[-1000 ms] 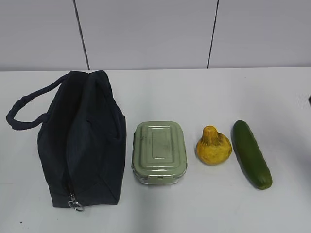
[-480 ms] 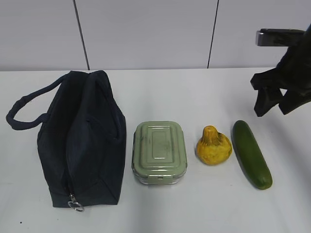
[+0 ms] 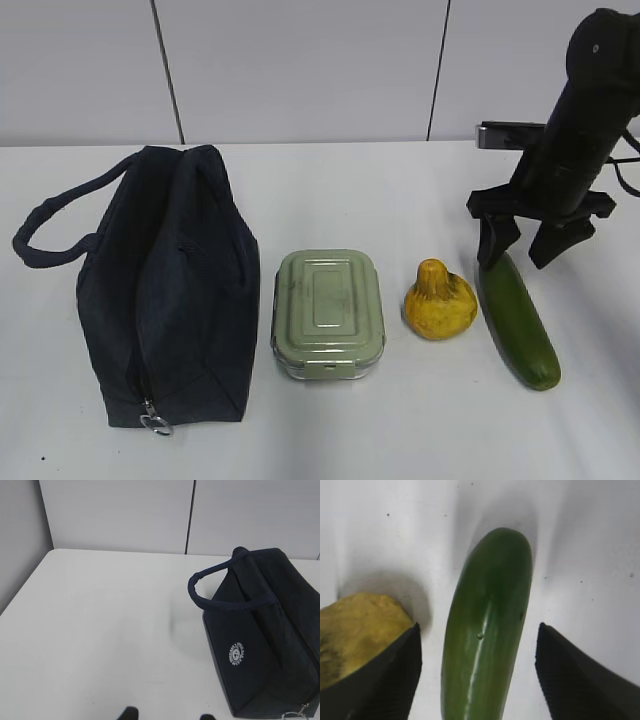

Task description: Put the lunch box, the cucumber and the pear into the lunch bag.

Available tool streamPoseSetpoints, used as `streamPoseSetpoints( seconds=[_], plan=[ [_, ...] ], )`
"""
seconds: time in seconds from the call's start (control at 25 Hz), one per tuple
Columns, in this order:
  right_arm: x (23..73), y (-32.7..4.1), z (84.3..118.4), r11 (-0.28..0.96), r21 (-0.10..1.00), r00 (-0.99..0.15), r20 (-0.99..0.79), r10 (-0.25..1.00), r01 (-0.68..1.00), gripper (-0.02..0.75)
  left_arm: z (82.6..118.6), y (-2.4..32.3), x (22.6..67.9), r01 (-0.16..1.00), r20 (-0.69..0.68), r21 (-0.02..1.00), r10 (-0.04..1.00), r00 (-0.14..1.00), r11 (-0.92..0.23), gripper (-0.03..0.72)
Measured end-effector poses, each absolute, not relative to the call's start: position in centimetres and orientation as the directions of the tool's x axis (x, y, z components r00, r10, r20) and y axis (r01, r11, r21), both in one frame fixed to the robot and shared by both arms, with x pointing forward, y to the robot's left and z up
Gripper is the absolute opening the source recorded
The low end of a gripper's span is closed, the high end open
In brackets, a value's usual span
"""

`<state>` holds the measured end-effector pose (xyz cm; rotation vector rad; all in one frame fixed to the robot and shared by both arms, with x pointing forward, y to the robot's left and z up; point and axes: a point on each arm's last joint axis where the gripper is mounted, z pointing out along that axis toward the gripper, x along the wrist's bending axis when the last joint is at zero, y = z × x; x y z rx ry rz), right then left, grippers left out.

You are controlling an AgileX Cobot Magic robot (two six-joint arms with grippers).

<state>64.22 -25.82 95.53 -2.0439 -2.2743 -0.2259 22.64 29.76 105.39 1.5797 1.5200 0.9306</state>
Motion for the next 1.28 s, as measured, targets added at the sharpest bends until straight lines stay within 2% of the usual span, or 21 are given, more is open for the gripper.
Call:
streamPoseSetpoints(
  seconds=[0.24,0.56,0.64,0.76,1.0,1.12,1.28],
  plan=[
    [64.6,-25.8,92.9,0.1,0.005,-0.1,0.155,0.983,0.995,0.556,105.4,29.8,22.6,0.461,0.007,0.887,0.999,0.034,-0.022,0.238],
    [65.0,-25.8,91.0,0.096,-0.014,-0.093,0.154,0.984,0.995,0.555,105.4,29.8,22.6,0.461,0.007,0.887,0.999,0.034,-0.022,0.238],
    [65.1,-25.8,90.7,0.097,-0.018,-0.093,0.152,0.984,0.995,0.537,105.4,29.8,22.6,0.461,0.007,0.887,0.999,0.034,-0.022,0.238],
    [65.2,-25.8,90.6,0.097,-0.021,-0.092,0.151,0.984,0.995,0.46,105.4,29.8,22.6,0.461,0.007,0.887,0.999,0.034,-0.022,0.238],
    [65.8,-25.8,91.1,0.11,-0.045,-0.103,0.145,0.984,0.993,0.419,105.4,29.8,22.6,0.461,0.007,0.887,0.999,0.034,-0.022,0.238],
    [66.6,-25.9,92.8,0.129,-0.034,-0.124,0.133,0.983,0.991,0.419,105.4,29.8,22.6,0.461,0.007,0.887,0.999,0.034,-0.022,0.238],
    [68.4,-25.9,95.7,0.137,0.064,-0.143,0.115,0.983,0.989,0.419,105.4,29.8,22.6,0.461,0.007,0.887,0.999,0.034,-0.022,0.238]
  ],
)
